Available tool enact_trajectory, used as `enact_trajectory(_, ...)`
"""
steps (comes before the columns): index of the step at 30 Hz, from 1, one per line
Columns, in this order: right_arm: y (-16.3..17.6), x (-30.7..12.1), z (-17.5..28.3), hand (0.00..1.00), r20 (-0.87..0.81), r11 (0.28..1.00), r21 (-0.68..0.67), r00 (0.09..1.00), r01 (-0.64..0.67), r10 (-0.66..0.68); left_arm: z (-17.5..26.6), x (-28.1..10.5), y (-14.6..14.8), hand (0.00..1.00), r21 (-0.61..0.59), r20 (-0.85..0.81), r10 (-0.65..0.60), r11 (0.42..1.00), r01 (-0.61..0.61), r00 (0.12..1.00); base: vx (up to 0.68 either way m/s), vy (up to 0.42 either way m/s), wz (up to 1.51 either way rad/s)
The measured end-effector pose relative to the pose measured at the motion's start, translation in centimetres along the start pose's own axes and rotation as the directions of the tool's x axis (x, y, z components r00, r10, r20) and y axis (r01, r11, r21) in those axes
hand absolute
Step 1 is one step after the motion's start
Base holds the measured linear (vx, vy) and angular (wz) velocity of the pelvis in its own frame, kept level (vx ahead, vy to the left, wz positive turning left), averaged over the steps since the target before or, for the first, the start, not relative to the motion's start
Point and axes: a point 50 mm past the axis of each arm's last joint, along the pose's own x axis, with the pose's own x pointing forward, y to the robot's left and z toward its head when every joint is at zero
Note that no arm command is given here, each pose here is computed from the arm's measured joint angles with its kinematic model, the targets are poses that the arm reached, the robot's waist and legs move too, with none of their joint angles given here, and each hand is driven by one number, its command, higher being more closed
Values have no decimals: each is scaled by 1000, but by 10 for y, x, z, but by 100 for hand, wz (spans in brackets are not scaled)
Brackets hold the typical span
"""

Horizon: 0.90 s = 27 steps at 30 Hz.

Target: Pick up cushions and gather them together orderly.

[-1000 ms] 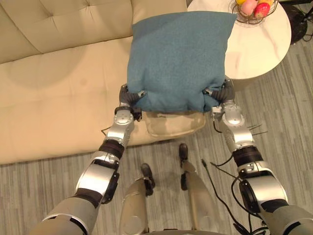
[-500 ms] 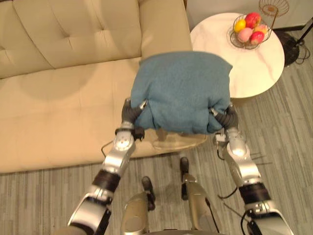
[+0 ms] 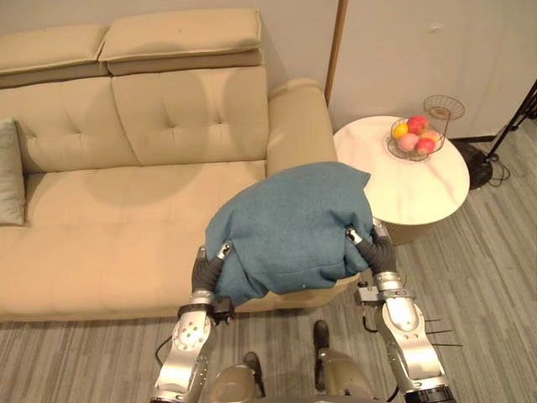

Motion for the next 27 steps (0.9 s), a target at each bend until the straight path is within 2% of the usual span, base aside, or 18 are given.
enact_trajectory(4,3,2,11,100,52,1000,-30,999,4,-3,8,0,-2,100,-10,35,-3,1000,3,999,-272,-234,93)
enact_trajectory(6,-2,3,23,100,103,999,-50,995,19,-14,18,1,-10,100,-55,78,-6,998,10,997,-355,-255,95)
enact_trajectory(12,-17,6,19,100,88,993,-78,993,87,-81,14,-2,-25,100,-118,58,-53,991,60,997,-351,-168,111)
enact_trajectory(19,-28,4,12,100,63,984,-66,985,164,-160,13,-2,-35,100,-122,50,-121,984,126,991,-201,95,83)
enact_trajectory(27,-20,3,0,100,6,985,-20,985,174,-174,10,-3,-24,100,-60,36,-134,989,136,990,-49,173,-3)
